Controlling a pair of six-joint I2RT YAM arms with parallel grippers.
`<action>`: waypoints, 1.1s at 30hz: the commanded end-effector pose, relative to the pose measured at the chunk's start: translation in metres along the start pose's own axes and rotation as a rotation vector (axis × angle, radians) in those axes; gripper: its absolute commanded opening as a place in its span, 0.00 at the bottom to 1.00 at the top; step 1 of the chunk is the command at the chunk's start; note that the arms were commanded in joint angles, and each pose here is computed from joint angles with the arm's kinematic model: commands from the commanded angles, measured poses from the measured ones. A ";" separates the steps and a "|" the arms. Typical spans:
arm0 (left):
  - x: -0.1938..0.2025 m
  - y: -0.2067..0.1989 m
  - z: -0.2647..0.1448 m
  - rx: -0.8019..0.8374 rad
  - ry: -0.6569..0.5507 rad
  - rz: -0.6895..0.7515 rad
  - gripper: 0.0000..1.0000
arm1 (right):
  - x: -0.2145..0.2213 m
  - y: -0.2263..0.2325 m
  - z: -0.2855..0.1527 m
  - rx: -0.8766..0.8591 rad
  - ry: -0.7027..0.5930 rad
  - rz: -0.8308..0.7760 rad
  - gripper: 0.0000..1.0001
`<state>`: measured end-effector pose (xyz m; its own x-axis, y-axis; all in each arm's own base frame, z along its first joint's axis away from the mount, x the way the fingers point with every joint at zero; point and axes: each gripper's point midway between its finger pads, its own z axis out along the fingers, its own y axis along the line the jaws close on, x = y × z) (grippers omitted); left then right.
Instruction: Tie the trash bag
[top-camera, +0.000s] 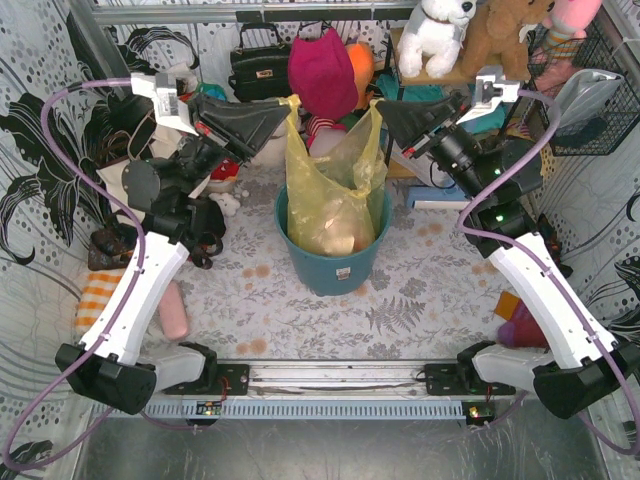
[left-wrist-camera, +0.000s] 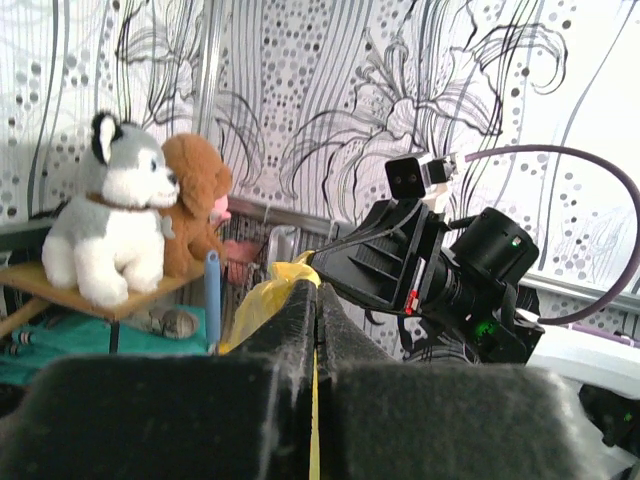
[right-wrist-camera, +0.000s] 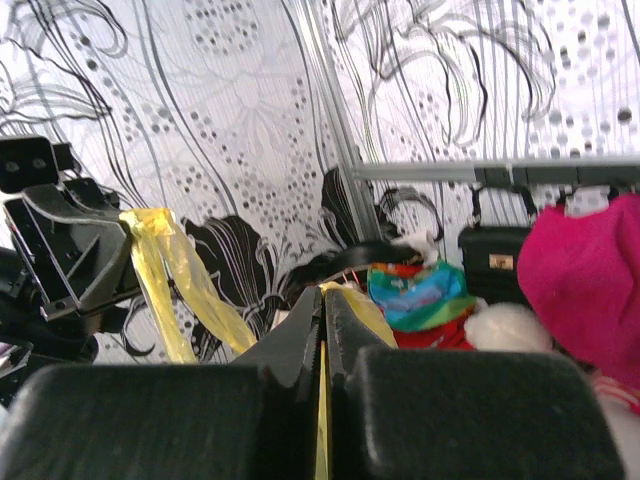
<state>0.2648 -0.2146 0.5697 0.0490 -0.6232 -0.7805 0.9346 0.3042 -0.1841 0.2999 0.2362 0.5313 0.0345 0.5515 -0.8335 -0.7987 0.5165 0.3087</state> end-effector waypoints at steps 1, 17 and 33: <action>-0.026 -0.012 0.013 0.047 -0.050 0.006 0.05 | -0.043 0.026 0.011 -0.084 -0.086 -0.068 0.00; 0.026 0.017 -0.022 -0.230 0.188 -0.128 0.67 | -0.001 -0.004 -0.021 0.144 0.156 0.002 0.69; 0.050 0.028 -0.015 -0.254 0.335 -0.271 0.70 | 0.038 -0.001 -0.011 0.087 0.344 0.103 0.72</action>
<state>0.2995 -0.2185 0.5081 -0.3058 -0.4758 -0.8247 0.7375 0.4294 -0.5212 0.3058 0.2406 0.4787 -0.2472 0.3650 -0.8976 -0.6815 0.5930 0.4288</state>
